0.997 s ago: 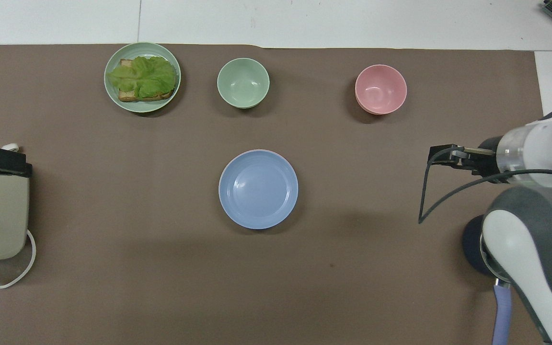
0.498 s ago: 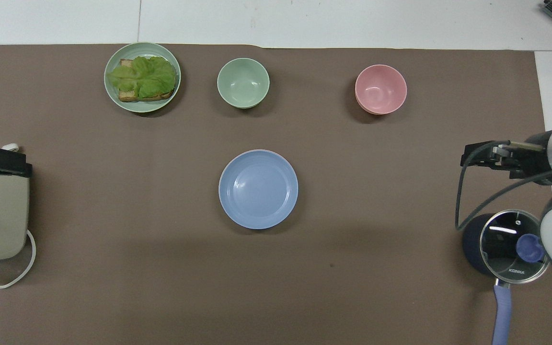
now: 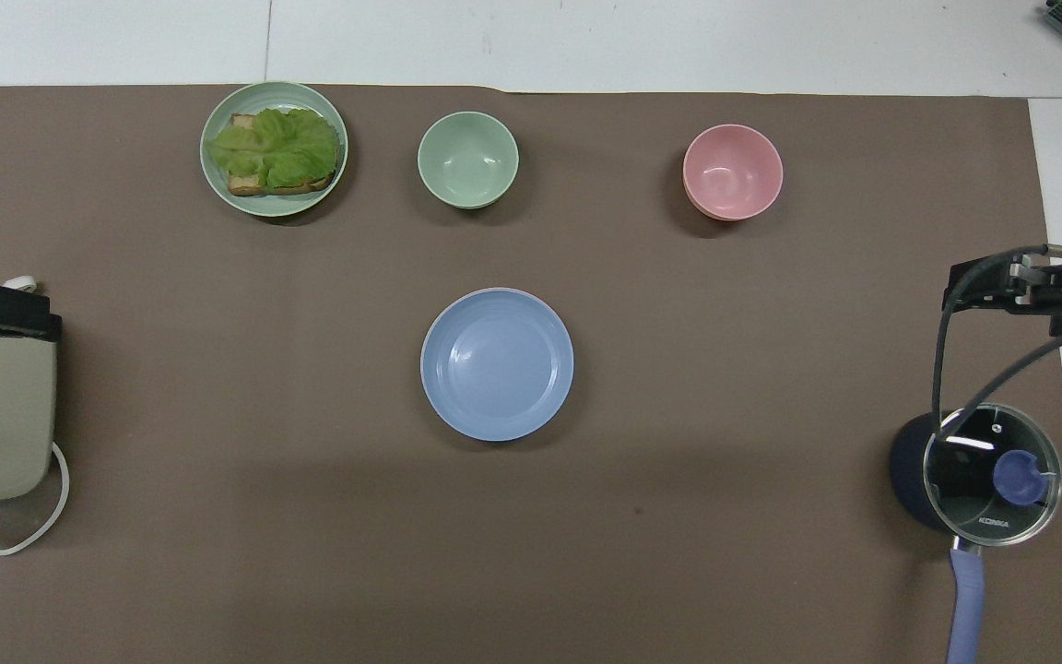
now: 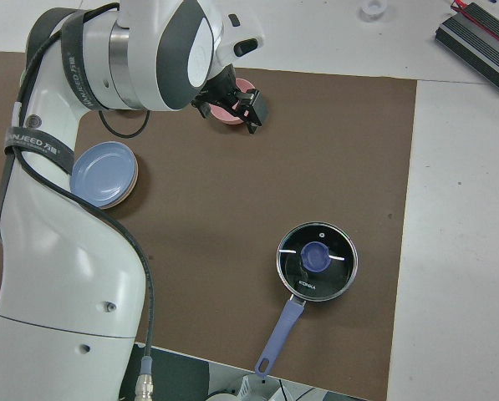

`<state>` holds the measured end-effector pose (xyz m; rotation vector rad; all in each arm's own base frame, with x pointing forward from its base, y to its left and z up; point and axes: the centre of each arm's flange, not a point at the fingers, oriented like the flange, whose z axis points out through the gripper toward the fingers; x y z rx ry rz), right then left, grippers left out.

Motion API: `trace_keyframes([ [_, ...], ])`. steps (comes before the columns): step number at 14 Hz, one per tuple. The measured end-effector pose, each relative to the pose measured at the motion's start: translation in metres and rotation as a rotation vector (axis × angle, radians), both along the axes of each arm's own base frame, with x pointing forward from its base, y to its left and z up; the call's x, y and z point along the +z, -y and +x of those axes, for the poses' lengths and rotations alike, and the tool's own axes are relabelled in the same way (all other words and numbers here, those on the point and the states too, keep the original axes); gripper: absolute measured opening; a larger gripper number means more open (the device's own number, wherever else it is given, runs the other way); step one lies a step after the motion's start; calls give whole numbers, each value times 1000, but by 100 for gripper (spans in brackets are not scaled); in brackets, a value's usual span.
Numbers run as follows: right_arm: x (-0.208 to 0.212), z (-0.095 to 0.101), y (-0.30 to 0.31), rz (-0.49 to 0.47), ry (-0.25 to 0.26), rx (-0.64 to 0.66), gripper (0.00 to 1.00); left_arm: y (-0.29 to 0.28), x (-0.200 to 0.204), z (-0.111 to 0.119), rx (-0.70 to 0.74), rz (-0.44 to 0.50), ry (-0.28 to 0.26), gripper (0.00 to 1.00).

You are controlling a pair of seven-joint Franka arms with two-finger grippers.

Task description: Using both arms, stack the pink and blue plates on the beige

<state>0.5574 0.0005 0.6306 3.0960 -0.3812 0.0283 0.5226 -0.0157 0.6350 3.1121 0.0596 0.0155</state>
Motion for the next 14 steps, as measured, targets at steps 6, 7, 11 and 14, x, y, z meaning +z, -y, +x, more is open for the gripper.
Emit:
trace_keyframes([
  [6, -1, 0, -9, 0, -3, 37, 100, 0, 0, 0, 0, 0, 0, 100],
  [7, -1, 0, -9, 0, -3, 42, 100, 0, 0, 0, 0, 0, 0, 100],
  [11, -1, 0, -10, 0, -4, 44, 100, 0, 0, 0, 0, 0, 0, 100],
  [14, -1, 0, -10, 0, -4, 44, 100, 0, 0, 0, 0, 0, 0, 100],
])
